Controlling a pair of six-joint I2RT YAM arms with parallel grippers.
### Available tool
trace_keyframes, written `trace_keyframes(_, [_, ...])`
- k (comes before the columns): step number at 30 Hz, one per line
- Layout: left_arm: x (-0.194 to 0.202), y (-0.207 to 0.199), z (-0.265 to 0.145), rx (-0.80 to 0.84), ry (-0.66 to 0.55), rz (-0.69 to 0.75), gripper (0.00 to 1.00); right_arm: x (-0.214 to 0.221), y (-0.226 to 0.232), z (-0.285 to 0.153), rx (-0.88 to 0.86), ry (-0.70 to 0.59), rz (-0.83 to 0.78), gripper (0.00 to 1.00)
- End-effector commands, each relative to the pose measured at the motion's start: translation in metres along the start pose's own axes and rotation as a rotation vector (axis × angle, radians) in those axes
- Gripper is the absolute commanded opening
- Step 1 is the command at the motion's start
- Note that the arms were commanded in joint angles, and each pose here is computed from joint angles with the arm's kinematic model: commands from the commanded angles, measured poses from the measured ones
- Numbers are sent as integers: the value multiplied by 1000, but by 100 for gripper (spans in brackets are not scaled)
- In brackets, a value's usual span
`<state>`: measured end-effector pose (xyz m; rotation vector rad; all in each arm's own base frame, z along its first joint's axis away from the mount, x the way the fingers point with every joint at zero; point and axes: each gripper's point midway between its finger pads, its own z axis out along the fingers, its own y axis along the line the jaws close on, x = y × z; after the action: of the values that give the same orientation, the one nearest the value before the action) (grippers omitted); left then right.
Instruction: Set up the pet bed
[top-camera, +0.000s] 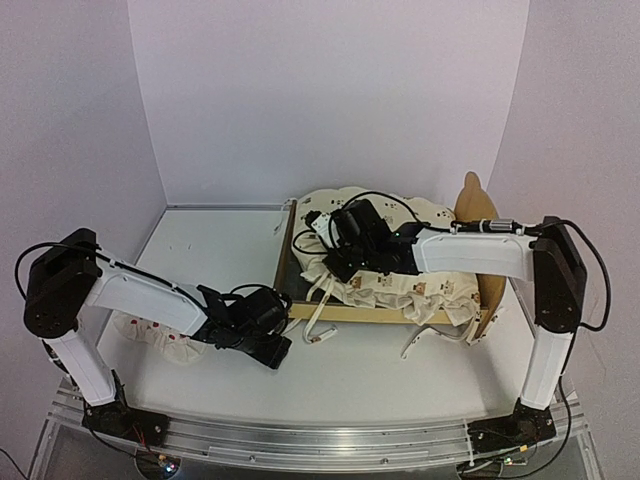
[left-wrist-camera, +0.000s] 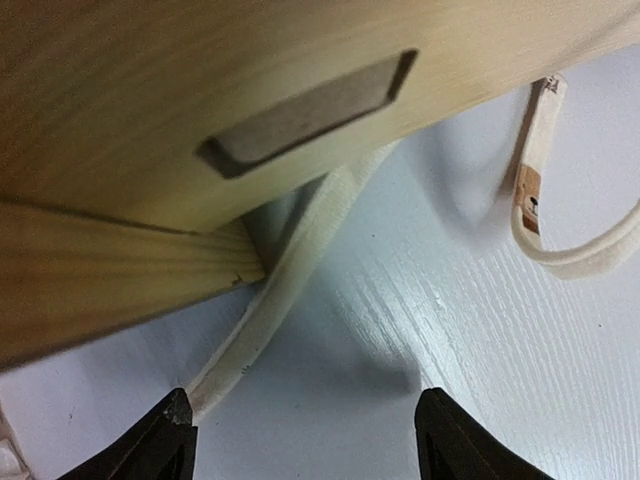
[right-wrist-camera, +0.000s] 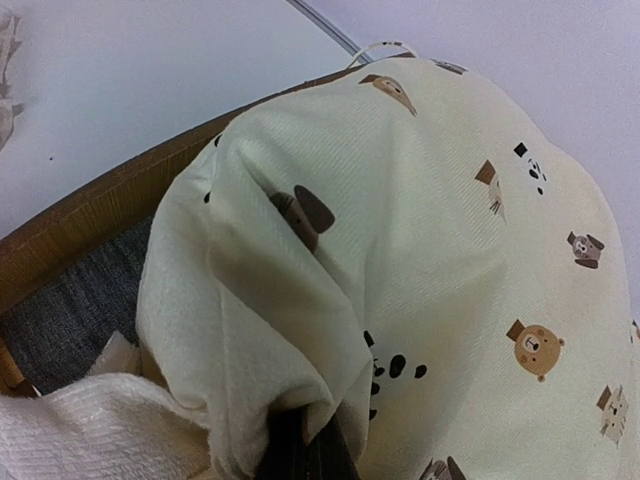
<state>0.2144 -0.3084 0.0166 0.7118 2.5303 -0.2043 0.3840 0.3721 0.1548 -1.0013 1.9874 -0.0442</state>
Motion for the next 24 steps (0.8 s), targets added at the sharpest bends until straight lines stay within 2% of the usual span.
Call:
trace_keyframes(1, [-22, 0, -26, 13, -50, -6, 80, 0, -1, 6, 4, 18, 12, 0])
trace_keyframes(7, [-17, 6, -7, -15, -29, 10, 83, 2, 1, 9, 2, 25, 12, 0])
trace_keyframes(13, [-13, 9, 14, -16, -5, 16, 73, 4, 1, 10, 1, 33, 19, 0])
trace_keyframes(15, [-11, 8, 18, -14, 6, 19, 66, 5, 2, 10, 1, 35, 20, 0])
trace_keyframes(18, [-8, 8, 18, -7, 13, 19, 47, 4, 2, 10, -5, 33, 30, 0])
trace_keyframes(24, [-1, 4, 9, 39, 27, 19, 18, 3, 9, 14, -34, 33, 52, 0])
